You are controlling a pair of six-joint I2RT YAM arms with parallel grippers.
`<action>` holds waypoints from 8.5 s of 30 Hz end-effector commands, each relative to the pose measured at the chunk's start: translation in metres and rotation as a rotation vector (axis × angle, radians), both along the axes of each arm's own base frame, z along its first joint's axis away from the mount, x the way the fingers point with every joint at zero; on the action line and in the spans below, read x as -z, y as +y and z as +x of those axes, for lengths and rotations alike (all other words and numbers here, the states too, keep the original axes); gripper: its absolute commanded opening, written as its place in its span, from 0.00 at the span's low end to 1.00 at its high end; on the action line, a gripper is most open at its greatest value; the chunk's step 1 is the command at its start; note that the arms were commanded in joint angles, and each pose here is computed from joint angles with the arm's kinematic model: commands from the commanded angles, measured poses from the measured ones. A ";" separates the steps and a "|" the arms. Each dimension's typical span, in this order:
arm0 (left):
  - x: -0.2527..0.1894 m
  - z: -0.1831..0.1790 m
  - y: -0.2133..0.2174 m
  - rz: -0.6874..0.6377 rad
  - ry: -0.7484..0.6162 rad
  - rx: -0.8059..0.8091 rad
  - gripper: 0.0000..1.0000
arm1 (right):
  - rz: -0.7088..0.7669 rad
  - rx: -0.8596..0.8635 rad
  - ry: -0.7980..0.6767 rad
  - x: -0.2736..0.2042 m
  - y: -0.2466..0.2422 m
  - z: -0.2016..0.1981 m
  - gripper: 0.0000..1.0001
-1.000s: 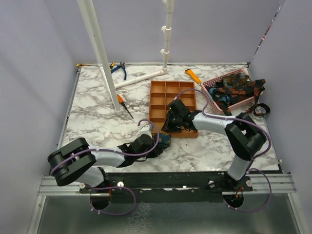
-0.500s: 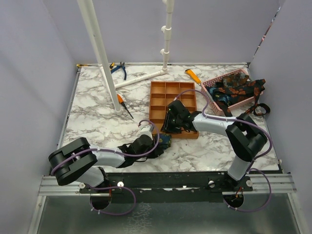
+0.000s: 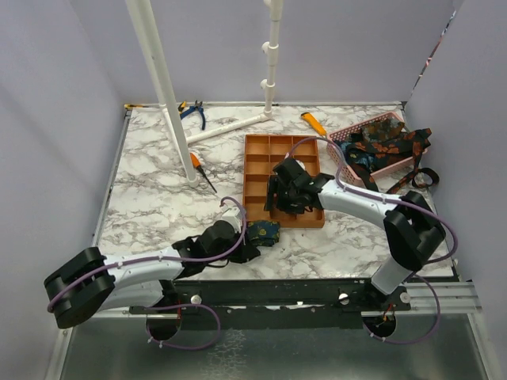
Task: Roll the ties
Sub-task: Pick up the tie at the center of the board, then place the tie in the storage box.
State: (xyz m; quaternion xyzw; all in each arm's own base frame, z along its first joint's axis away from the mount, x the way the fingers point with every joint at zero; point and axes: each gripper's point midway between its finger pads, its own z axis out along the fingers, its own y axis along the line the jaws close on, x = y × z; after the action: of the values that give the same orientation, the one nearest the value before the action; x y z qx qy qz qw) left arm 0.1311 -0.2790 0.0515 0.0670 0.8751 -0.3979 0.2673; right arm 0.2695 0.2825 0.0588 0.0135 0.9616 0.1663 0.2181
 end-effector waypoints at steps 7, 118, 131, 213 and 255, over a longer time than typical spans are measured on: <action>-0.050 0.006 0.021 0.006 -0.098 -0.047 0.00 | 0.014 0.028 -0.278 -0.097 -0.048 0.000 0.85; 0.014 0.047 0.056 -0.066 0.075 -0.318 0.53 | 0.497 0.002 0.015 0.033 0.047 -0.083 0.65; 0.015 0.042 0.055 -0.082 0.089 -0.305 0.53 | 0.534 -0.041 -0.007 0.026 0.053 -0.085 0.26; -0.063 0.086 0.095 0.172 -0.178 -0.413 0.70 | -0.478 0.101 -0.146 -0.090 -0.176 0.010 0.00; -0.055 0.079 0.099 0.175 -0.150 -0.414 0.71 | -0.468 0.037 -0.060 -0.002 -0.117 0.008 0.00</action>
State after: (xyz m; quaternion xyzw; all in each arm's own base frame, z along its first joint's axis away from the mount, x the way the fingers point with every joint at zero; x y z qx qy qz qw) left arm 0.2160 -0.1818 0.1146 -0.0621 0.8723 -0.2514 0.4149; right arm 0.2772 0.1588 0.0744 -0.0406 0.9638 -0.0823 0.2501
